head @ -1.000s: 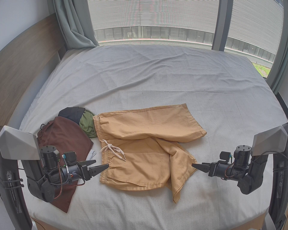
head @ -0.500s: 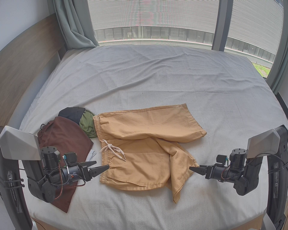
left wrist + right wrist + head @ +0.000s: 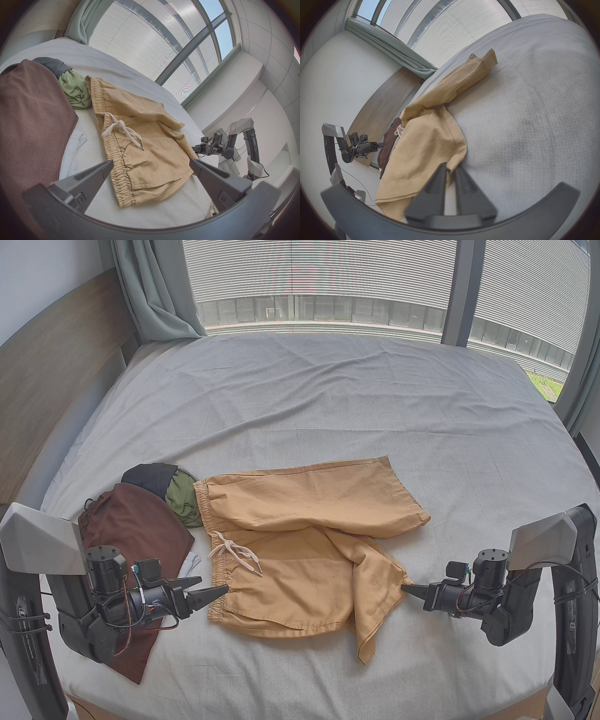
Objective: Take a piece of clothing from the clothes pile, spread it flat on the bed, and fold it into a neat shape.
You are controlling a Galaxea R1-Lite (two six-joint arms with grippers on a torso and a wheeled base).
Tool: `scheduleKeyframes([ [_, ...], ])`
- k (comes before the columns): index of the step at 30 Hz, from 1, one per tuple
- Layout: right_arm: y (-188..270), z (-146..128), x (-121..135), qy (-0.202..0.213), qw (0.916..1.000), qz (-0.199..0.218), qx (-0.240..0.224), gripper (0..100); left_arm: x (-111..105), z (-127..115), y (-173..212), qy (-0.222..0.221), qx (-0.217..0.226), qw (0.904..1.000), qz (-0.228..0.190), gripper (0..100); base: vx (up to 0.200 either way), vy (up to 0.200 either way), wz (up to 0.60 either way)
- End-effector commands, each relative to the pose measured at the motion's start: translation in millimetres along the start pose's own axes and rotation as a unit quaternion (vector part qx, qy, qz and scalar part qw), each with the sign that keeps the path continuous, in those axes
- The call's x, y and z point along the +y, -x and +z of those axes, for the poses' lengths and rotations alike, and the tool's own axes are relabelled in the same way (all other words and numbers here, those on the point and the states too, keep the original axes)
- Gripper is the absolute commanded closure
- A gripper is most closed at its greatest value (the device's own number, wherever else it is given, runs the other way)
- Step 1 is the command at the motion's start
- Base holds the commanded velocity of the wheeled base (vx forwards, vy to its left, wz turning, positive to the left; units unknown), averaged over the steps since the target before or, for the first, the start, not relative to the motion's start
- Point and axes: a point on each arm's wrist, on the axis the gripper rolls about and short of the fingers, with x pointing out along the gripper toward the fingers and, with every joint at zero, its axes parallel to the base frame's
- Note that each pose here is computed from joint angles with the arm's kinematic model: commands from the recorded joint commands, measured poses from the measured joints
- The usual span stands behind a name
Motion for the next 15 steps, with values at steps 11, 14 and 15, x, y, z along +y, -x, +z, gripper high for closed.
scheduleKeyframes([
  [11, 17.9, 41.1, -19.4, 0.02, 0.9965, -0.027, -0.077, 100, -0.3, -4.9, -2.9, 0.003, 0.009, 1.0, -0.002, 0, 0.0, 0.0, 0.0],
  [14, 17.2, 45.5, -23.9, 0.024, 0.9955, -0.03, -0.087, 100, -0.1, -5.3, -3.0, 0.003, 0.009, 1.0, -0.002, 0, 0.0, 0.0, 0.0],
  [15, 16.5, 48.2, -26.1, 0.028, 0.9947, -0.034, -0.093, 100, -0.2, -5.8, -3.4, 0.003, 0.01, 0.9999, -0.002, 0, 0.0, 0.0, 0.0],
])
